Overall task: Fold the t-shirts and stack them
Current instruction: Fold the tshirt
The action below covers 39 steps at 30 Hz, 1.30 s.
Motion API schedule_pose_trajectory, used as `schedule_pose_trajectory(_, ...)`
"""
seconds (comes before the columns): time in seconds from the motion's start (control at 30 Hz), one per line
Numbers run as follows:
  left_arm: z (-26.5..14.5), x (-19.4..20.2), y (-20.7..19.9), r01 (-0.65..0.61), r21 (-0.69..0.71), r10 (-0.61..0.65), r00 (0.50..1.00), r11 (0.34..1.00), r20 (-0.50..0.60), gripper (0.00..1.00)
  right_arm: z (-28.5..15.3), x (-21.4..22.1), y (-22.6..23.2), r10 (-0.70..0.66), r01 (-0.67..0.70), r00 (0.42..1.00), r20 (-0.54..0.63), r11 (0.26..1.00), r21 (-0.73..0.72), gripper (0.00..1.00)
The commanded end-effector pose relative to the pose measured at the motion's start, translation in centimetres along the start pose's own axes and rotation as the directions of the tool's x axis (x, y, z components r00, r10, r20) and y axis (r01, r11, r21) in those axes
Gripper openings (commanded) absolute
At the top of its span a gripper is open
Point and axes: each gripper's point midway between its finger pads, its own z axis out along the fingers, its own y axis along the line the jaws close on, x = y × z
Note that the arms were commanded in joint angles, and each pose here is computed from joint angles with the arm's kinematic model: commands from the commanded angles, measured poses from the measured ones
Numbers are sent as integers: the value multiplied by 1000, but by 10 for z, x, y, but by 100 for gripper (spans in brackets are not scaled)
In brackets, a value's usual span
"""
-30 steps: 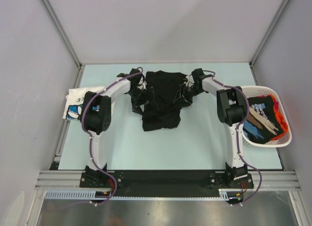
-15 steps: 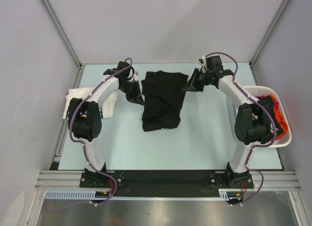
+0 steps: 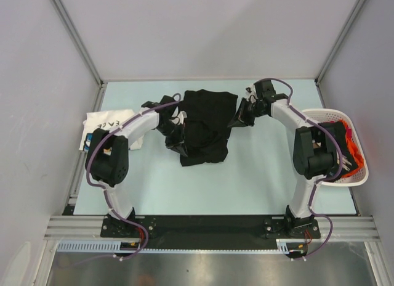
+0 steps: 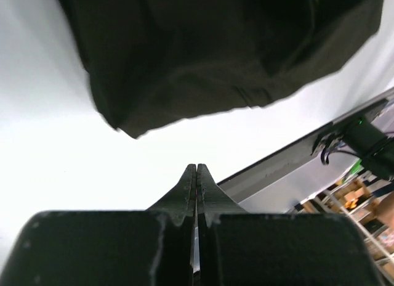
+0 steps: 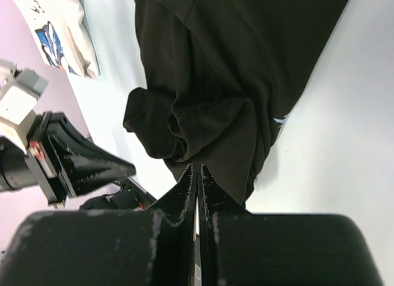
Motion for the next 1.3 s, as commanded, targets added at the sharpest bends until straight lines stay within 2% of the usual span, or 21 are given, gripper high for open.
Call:
schedule_pose_trajectory(0.0, -6, 8, -16, -59, 33, 58, 998, 998, 29, 0, 4, 4, 3, -16, 14, 999, -36, 999, -38, 0)
schedule_pose_trajectory(0.1, 8, -2, -5, -37, -14, 37, 999, 999, 32, 0, 5, 3, 4, -11, 9, 999, -42, 999, -47, 0)
schedule_pose_trajectory(0.27, 32, -40, 7, -30, -89, 35, 998, 996, 52, 0, 0, -4, 4, -7, 6, 1000, -26, 999, -52, 0)
schedule_pose_trajectory(0.47, 37, -127, -12, -19, -103, 39, 980, 995, 193, 0, -6, -6, 3, -2, 1, 1000, -10, 999, -50, 0)
schedule_pose_trajectory(0.5, 23, -151, -25, -30, -84, 50, 966, 996, 255, 0, -7, -4, 3, 3, -3, 1000, -10, 999, -50, 0)
schedule_pose_trajectory(0.57, 23, -173, -24, 0, -89, 26, 957, 996, 288, 0, -9, -1, 2, 5, -5, 1000, -5, 999, -50, 0)
schedule_pose_trajectory(0.6, 5, -194, -36, -9, -67, 32, 936, 998, 351, 0, -9, 1, 3, 12, -13, 1000, -5, 998, -54, 0)
schedule_pose_trajectory(0.7, -24, -222, -43, 9, -44, 12, 893, 999, 449, 0, -11, 8, 3, 16, -16, 1000, -11, 998, -57, 0)
schedule_pose_trajectory(0.83, -70, -224, -41, 2, -36, 17, 853, 999, 522, 0, -14, 23, 1, 22, -24, 999, -37, 998, -53, 0)
schedule_pose_trajectory(0.9, -65, -206, -24, 22, -40, 0, 882, 999, 472, 0, -16, 38, -3, 37, -42, 997, -71, 997, -60, 0)
schedule_pose_trajectory(0.93, -78, -194, -27, 0, -40, 19, 878, 999, 479, 0, -18, 46, -4, 48, -55, 994, -95, 996, -67, 0)
schedule_pose_trajectory(0.97, -60, -172, -8, 31, -56, -5, 910, 998, 414, 0, -20, 51, -7, 63, -71, 992, -107, 995, -69, 0)
schedule_pose_trajectory(1.0, -74, -158, -12, 18, -49, 5, 904, 999, 428, 0, -22, 61, -10, 77, -86, 989, -126, 994, -70, 0)
schedule_pose_trajectory(1.03, -71, -144, -8, 19, -47, 2, 911, 999, 412, 1, -25, 69, -9, 90, -103, 985, -147, 991, -87, 0)
schedule_pose_trajectory(1.07, -47, -117, 7, 41, -35, -26, 937, 999, 347, 10, -26, 74, -10, 90, -104, 984, -152, 990, -90, 1)
schedule_pose_trajectory(1.1, -57, -102, 4, 31, -14, -24, 931, 999, 364, 31, -29, 83, -12, 98, -113, 982, -162, 990, -89, 4)
schedule_pose_trajectory(1.13, -54, -95, 3, 29, 21, -35, 928, 999, 372, 39, -31, 88, -12, 99, -116, 981, -169, 989, -94, 18)
schedule_pose_trajectory(1.17, -31, -64, 18, 68, 33, -75, 952, 997, 296, 44, -32, 91, -13, 98, -115, 980, -170, 989, -94, 19)
schedule_pose_trajectory(1.2, -34, -53, 15, 70, 57, -84, 949, 996, 303, 66, -32, 97, -16, 105, -121, 979, -175, 989, -89, 24)
schedule_pose_trajectory(1.23, -17, -34, 27, 98, 58, -110, 959, 994, 263, 78, -32, 100, -17, 106, -123, 979, -175, 988, -88, 31)
schedule_pose_trajectory(1.27, -17, -26, 27, 95, 70, -111, 958, 993, 264, 86, -32, 104, -18, 115, -132, 977, -179, 988, -84, 34)
